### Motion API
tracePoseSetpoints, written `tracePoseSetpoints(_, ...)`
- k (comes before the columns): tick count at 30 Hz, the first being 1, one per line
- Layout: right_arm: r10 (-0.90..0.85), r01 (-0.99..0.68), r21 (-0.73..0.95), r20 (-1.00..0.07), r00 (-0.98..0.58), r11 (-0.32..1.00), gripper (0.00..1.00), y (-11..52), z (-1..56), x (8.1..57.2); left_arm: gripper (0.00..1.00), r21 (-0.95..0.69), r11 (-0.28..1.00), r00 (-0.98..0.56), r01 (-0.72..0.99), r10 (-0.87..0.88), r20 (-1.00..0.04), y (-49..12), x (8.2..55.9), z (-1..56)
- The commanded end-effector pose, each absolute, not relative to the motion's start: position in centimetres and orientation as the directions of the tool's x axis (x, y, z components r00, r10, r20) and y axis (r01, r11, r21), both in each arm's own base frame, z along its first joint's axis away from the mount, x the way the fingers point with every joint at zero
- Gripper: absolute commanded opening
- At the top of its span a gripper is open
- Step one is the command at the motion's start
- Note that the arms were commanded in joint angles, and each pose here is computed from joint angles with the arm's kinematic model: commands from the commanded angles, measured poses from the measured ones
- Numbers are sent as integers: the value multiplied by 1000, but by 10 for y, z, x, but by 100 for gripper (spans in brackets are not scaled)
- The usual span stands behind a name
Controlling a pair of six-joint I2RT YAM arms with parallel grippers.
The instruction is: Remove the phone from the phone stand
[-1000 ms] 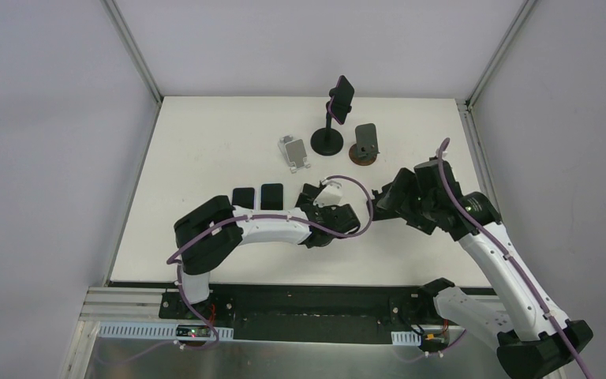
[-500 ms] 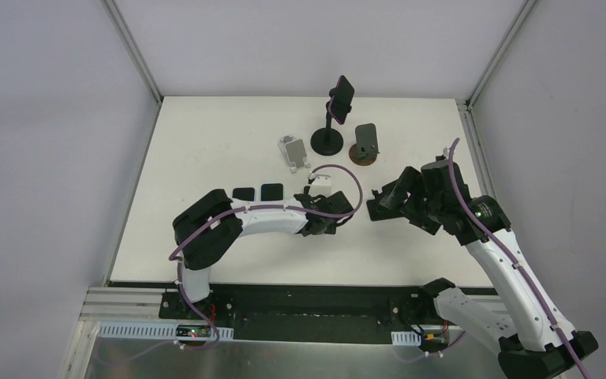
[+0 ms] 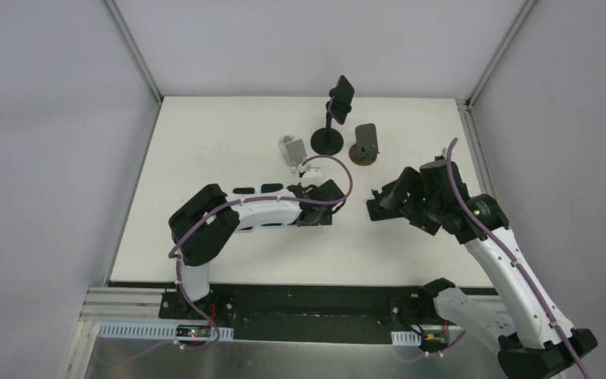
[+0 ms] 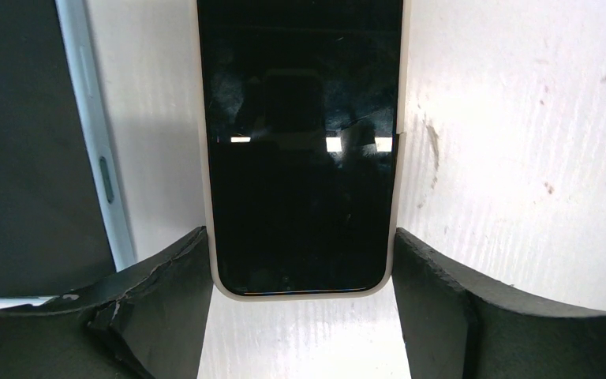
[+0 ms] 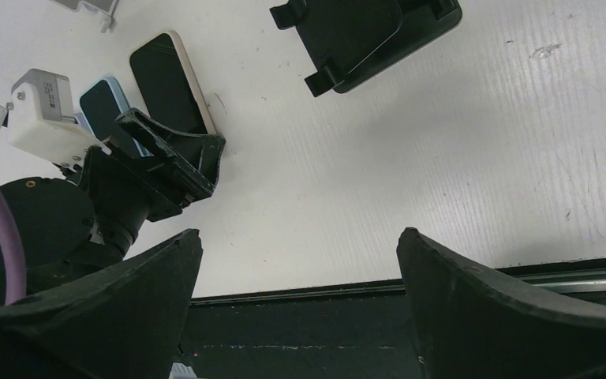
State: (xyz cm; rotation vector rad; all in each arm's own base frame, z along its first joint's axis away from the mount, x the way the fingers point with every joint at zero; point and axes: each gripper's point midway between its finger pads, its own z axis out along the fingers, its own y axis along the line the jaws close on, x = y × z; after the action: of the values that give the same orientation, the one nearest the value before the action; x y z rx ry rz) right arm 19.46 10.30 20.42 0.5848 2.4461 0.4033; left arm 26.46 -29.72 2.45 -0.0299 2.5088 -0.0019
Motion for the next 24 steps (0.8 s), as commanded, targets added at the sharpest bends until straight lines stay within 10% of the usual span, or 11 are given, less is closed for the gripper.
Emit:
tracePoseSetpoints(1,510,320,423,-480,-714,847,98,103,217,199,0,76,990,-842,-118,-59,-536,-253,262,-1)
tracePoseSetpoints(11,509,320,427,-470,-721,846,98,106,216,201,6,82,987,-848,-136,-73,-525,-243,257,-5)
tracePoseSetpoints(24,515,322,437,-456,-726,840,98,110,210,203,45,90,989,-872,-121,-62,-485,-230,238,-10)
